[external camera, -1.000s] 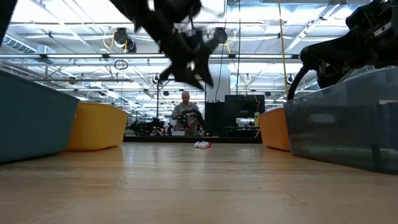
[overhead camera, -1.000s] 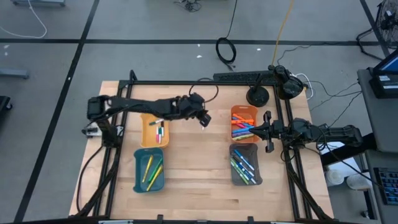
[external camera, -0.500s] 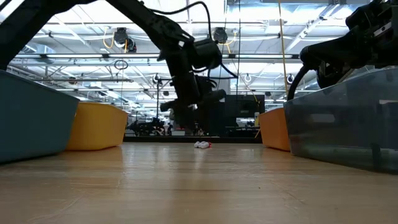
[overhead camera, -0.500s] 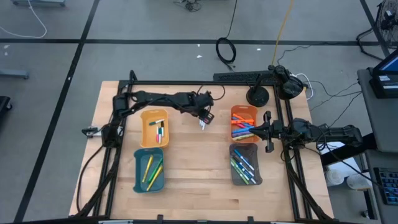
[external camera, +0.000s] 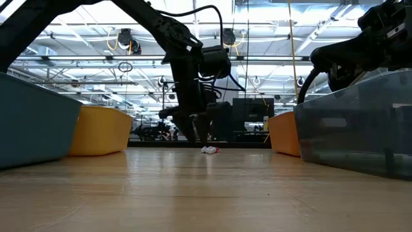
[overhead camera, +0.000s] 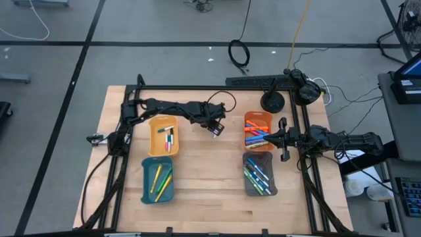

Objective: Pick & Place Markers
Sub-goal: Put the black mini marker into the yellow bin

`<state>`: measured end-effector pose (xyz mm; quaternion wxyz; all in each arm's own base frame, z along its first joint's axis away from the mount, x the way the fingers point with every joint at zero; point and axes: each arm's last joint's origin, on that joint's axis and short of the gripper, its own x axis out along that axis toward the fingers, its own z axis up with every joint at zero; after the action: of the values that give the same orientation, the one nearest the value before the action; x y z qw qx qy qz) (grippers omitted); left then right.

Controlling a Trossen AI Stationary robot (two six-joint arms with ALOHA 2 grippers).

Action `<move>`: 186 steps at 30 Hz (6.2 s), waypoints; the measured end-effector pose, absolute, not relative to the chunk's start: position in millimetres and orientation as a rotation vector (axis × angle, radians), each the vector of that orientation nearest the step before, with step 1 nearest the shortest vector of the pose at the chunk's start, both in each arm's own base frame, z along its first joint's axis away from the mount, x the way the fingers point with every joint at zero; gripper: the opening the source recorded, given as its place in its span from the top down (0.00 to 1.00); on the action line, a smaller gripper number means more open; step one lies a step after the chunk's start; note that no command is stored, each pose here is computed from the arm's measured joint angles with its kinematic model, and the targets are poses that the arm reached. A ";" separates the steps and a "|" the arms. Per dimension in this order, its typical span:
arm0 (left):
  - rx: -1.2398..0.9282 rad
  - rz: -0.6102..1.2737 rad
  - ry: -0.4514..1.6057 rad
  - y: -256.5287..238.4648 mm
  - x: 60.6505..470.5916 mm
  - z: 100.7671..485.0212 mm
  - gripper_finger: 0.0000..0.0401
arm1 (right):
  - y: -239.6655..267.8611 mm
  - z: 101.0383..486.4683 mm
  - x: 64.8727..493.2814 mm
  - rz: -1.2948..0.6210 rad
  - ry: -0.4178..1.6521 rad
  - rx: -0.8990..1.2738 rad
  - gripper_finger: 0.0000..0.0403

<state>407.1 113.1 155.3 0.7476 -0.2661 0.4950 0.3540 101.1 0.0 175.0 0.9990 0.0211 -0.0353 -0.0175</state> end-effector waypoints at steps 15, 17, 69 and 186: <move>-0.549 0.776 1.086 112.4 410.7 145.8 0.61 | 0.0 175.0 101.1 -0.035 -0.071 0.042 0.99; -0.533 0.763 1.101 112.1 410.1 145.5 0.61 | 0.0 174.9 101.1 -0.035 -0.071 0.042 0.99; -0.402 0.665 1.148 109.3 414.4 132.2 0.61 | 0.0 175.0 101.1 -0.036 -0.071 0.043 0.99; -0.274 0.736 1.036 83.8 401.9 197.1 0.93 | 0.0 175.0 101.1 -0.036 -0.071 0.042 0.99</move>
<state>401.9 83.8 197.1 0.7961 -0.1274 0.4822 0.3426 101.1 0.0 175.0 0.9990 0.0211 -0.0354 -0.0178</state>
